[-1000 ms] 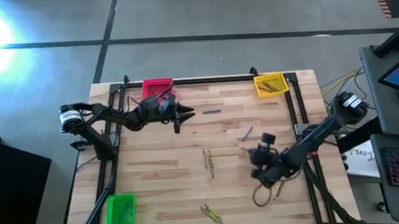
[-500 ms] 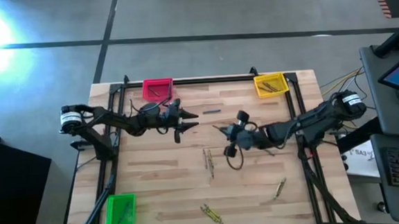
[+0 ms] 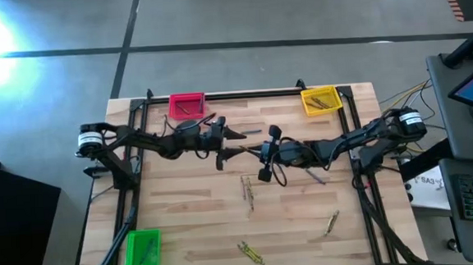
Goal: Sort crayons
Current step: Put the green crayon into the green bin
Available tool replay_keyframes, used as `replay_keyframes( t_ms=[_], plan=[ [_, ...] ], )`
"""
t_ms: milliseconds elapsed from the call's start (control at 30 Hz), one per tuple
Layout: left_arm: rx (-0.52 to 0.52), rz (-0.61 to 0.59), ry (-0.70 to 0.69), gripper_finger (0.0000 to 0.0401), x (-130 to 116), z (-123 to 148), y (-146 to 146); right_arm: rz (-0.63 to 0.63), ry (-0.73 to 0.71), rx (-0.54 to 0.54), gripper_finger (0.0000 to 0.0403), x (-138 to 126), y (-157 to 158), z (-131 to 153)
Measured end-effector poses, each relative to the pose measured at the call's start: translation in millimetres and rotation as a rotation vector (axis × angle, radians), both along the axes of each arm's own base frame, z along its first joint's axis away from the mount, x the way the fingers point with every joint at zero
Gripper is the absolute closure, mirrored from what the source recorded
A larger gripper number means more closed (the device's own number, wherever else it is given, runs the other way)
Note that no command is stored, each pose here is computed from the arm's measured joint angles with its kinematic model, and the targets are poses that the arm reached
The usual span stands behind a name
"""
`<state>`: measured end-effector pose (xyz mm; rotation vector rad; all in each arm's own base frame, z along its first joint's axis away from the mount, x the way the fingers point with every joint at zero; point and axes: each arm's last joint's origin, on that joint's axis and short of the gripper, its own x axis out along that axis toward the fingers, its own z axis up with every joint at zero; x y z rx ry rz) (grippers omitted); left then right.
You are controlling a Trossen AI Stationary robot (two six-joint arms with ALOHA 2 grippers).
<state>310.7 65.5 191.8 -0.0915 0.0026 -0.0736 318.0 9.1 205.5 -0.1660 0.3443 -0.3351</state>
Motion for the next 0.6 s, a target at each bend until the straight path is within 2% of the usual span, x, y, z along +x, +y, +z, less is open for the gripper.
replay_keyframes(
  t_ms=[167,533,600],
  plan=[
    [-0.019,0.011,0.056,0.0242,5.1,-0.5,1.4,0.008,-0.04,-0.03,0.039,1.1,-0.6,5.5],
    [-0.004,0.002,0.02,0.0381,6.5,4.3,1.6,-0.003,-0.055,-0.037,0.039,0.5,-2.5,8.6],
    [-0.007,-0.004,0.021,0.0393,6.4,4.3,1.7,-0.015,-0.062,-0.018,0.0386,0.5,-5.5,8.6]
  ],
)
